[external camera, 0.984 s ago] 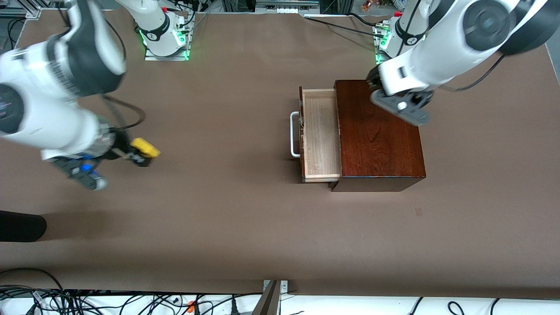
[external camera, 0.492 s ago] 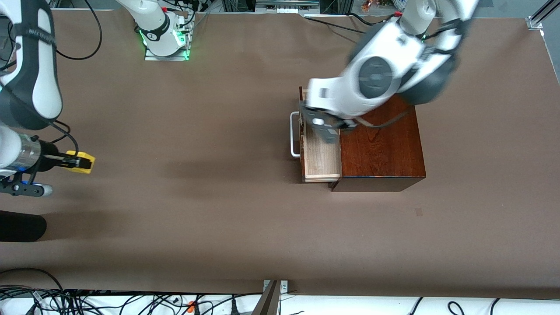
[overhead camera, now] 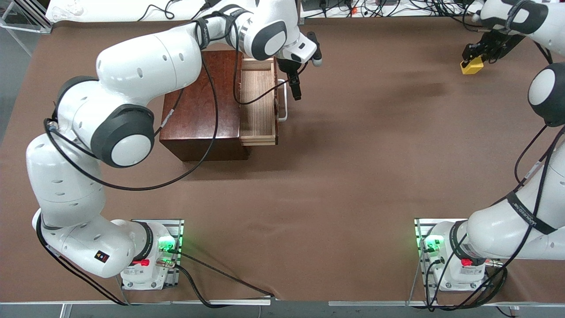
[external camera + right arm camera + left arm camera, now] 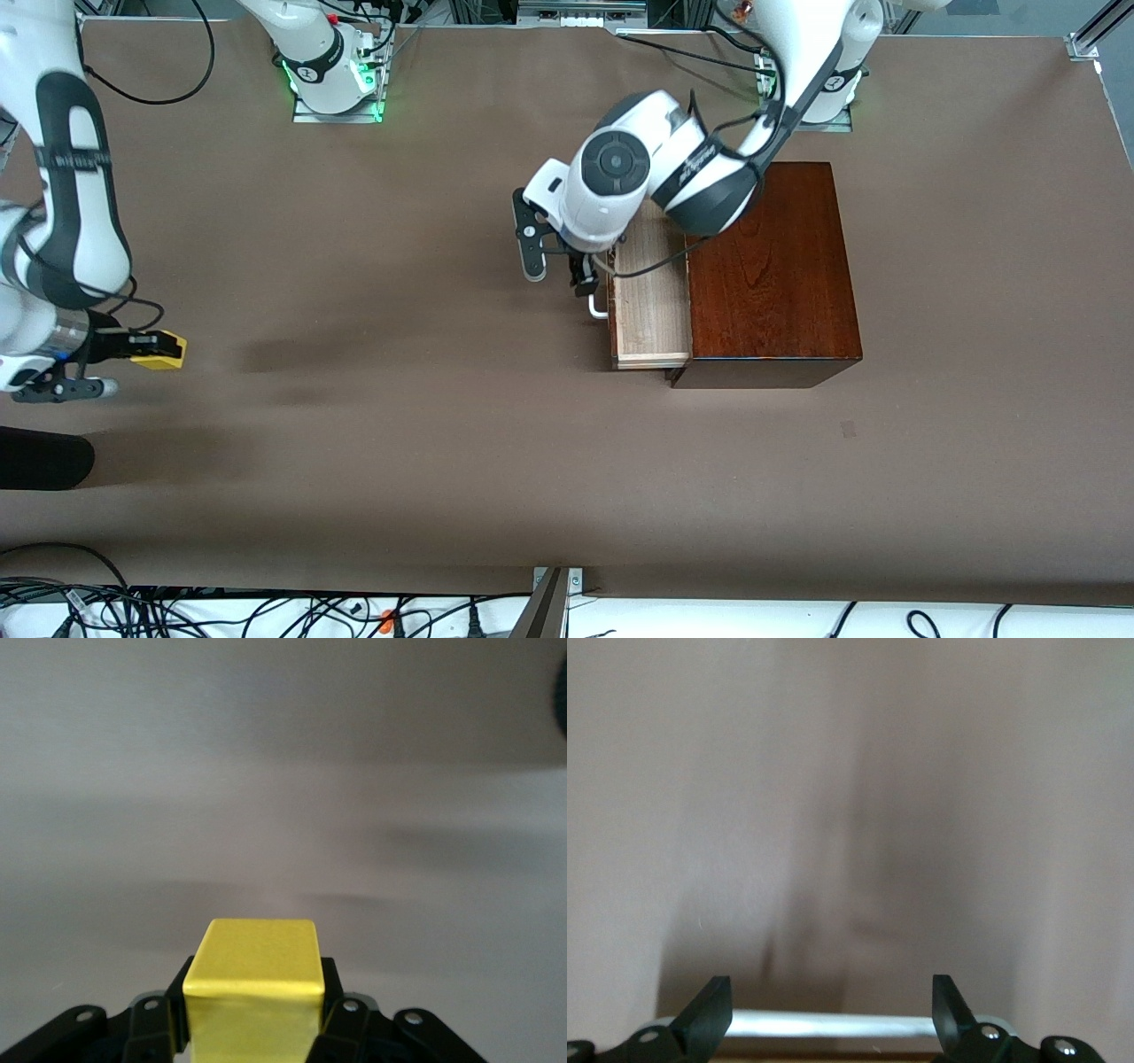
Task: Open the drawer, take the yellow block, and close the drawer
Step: 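Carry the cube away with the right gripper while the left gripper pushes the drawer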
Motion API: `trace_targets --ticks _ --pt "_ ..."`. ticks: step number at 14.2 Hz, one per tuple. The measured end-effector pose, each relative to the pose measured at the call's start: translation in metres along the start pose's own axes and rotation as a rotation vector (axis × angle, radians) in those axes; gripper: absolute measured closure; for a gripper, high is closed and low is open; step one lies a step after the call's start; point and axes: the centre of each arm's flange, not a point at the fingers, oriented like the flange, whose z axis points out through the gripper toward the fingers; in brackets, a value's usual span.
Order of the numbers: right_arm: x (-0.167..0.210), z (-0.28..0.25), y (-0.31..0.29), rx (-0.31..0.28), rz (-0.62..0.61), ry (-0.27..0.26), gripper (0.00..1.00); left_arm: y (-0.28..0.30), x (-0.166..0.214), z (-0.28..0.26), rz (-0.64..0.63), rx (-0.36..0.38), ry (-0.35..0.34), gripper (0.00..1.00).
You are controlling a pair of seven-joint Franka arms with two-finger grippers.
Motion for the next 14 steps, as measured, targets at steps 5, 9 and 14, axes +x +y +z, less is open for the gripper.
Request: trace_targets --ticks 5,9,14 --pt "0.014 0.061 0.004 -0.031 -0.015 0.033 0.44 0.007 0.003 0.045 0.167 -0.021 -0.057 0.00" --pt "0.030 0.068 -0.004 -0.038 -0.025 0.046 0.44 0.011 -0.008 0.059 0.161 -0.050 -0.122 0.00" --pt "0.032 0.074 -0.009 -0.035 -0.027 0.039 0.44 0.006 -0.024 0.056 0.045 -0.077 -0.202 0.00"
